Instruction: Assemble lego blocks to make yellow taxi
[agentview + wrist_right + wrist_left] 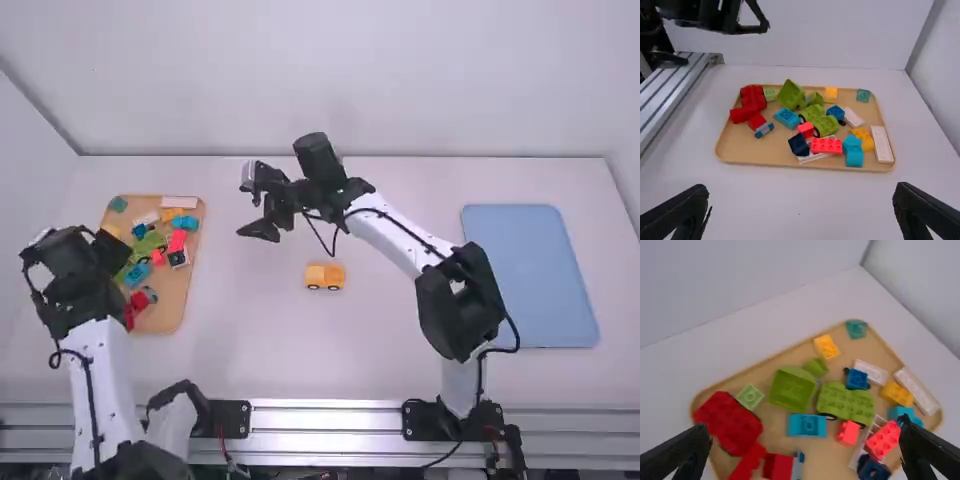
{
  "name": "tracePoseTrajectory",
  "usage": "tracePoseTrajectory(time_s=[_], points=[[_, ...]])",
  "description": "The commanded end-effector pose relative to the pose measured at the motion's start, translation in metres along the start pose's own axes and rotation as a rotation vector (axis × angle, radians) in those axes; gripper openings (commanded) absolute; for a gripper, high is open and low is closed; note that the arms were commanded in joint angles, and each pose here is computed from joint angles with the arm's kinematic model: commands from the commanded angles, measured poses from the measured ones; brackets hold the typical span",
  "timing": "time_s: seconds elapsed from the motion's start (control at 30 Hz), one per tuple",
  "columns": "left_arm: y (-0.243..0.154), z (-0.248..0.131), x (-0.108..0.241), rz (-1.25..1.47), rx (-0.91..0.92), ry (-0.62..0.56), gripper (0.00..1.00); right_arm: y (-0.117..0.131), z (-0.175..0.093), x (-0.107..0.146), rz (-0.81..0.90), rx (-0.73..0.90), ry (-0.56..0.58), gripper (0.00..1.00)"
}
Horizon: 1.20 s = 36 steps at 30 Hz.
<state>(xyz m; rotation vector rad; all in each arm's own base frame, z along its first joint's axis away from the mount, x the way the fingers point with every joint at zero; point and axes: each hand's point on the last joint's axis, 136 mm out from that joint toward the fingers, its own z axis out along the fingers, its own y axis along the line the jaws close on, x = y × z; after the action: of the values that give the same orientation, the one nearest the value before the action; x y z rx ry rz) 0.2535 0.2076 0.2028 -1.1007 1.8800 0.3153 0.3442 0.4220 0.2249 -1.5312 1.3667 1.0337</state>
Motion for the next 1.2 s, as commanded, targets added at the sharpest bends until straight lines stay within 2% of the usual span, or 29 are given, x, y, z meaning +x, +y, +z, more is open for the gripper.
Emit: tracePoseTrajectory(time_s=[0.0,0.3,0.5,0.53,0.7,0.83,0.93,1.1,1.17], points=[[-0.035,0.003,-0.005,0.022,0.168,0.040,0.98,-0.002,0.002,-0.008,-0.017,-0.013,-0.021,0.98],[-0.095,0.033,-0.034,0.090,0.210,0.099,0.99,-0.004,0.002,-0.006,-0.023,-0.006,-0.017,0.98],[-0.113,0.071,-0.048,0.132,0.127,0.279,1.00,-0.011,0.002,-0.001,-0.015,0.038,0.015,0.98],[-0.116,0.084,-0.049,0.142,0.099,0.339,1.00,-0.013,0.001,0.002,-0.013,0.053,0.026,0.98],[-0.113,0.133,-0.048,0.146,0.007,0.506,0.99,-0.015,0.001,0.010,0.012,0.070,0.062,0.98],[-0.106,0.168,-0.034,0.138,-0.044,0.596,0.99,-0.012,0.001,0.015,0.007,0.061,0.078,0.98],[-0.095,0.192,-0.018,0.125,-0.082,0.654,0.99,-0.011,0.001,0.016,0.014,0.057,0.082,0.98],[-0.065,0.229,0.012,0.033,-0.163,0.713,0.90,-0.011,0.001,0.017,0.017,0.057,0.085,0.98],[-0.055,0.238,0.021,0.011,-0.182,0.732,0.89,-0.011,0.001,0.017,0.018,0.057,0.085,0.99]])
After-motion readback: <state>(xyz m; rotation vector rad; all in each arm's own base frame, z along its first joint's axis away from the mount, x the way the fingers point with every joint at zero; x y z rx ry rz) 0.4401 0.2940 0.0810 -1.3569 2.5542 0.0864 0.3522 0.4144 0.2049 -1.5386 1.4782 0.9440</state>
